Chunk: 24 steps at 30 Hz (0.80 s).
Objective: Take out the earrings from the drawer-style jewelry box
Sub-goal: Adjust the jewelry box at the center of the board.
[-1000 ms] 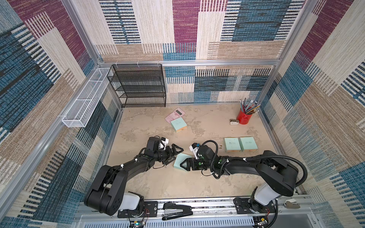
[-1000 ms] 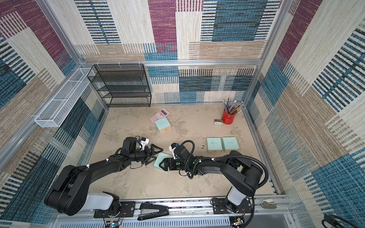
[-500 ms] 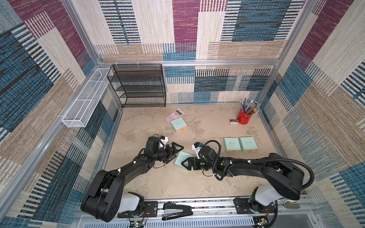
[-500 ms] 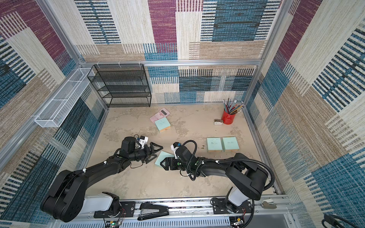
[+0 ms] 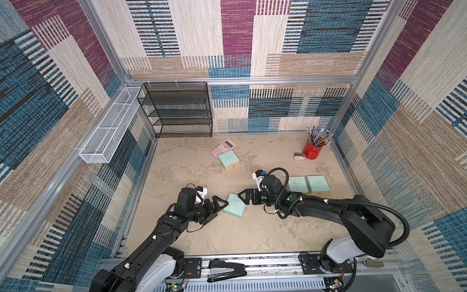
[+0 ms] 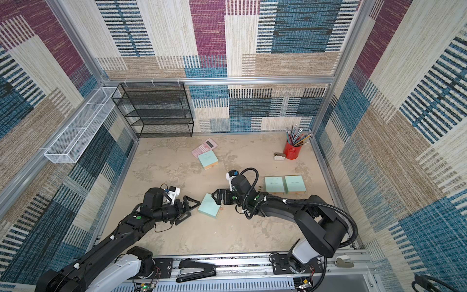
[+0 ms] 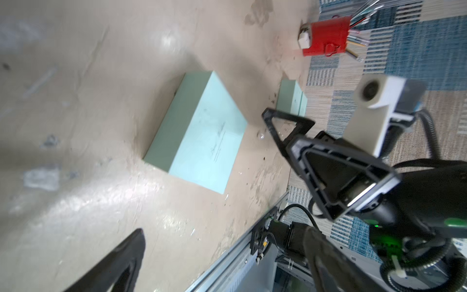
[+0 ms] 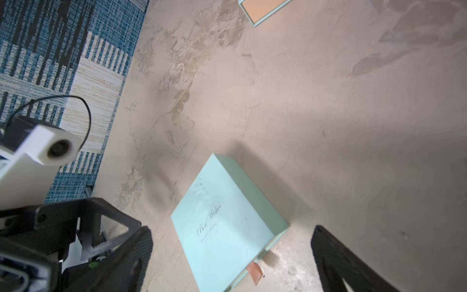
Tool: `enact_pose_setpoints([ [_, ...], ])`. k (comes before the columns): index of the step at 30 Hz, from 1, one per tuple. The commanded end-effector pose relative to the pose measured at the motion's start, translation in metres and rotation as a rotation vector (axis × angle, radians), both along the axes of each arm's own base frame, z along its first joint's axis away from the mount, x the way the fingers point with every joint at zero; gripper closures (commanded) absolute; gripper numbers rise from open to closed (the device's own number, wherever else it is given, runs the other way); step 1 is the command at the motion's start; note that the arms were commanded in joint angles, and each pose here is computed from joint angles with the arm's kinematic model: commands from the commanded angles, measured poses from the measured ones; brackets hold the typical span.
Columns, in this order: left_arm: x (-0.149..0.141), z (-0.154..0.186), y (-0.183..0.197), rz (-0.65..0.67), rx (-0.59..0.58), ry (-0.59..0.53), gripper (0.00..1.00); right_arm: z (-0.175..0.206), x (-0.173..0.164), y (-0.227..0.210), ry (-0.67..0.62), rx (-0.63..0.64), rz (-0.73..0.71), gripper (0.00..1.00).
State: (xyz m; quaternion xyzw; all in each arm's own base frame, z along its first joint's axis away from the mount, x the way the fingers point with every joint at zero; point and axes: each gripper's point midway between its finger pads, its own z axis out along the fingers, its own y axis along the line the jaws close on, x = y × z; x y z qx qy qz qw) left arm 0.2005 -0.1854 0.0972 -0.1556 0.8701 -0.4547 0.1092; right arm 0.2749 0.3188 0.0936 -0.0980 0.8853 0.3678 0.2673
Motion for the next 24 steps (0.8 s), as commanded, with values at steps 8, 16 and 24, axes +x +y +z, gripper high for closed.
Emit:
enact_pose_setpoints([
  [8, 0.03, -0.009, -0.028, 0.075, -0.119, 0.009, 0.02, 0.006, -0.02, 0.03, -0.022, 0.164, 0.199, 0.0],
  [16, 0.06, -0.006, -0.037, 0.09, -0.113, -0.041, 0.01, -0.005, -0.043, 0.022, 0.014, 0.145, 0.184, 0.0],
  [24, 0.049, -0.009, -0.017, 0.144, -0.041, -0.035, 0.02, -0.031, -0.014, -0.002, 0.058, -0.199, -0.077, 0.01],
])
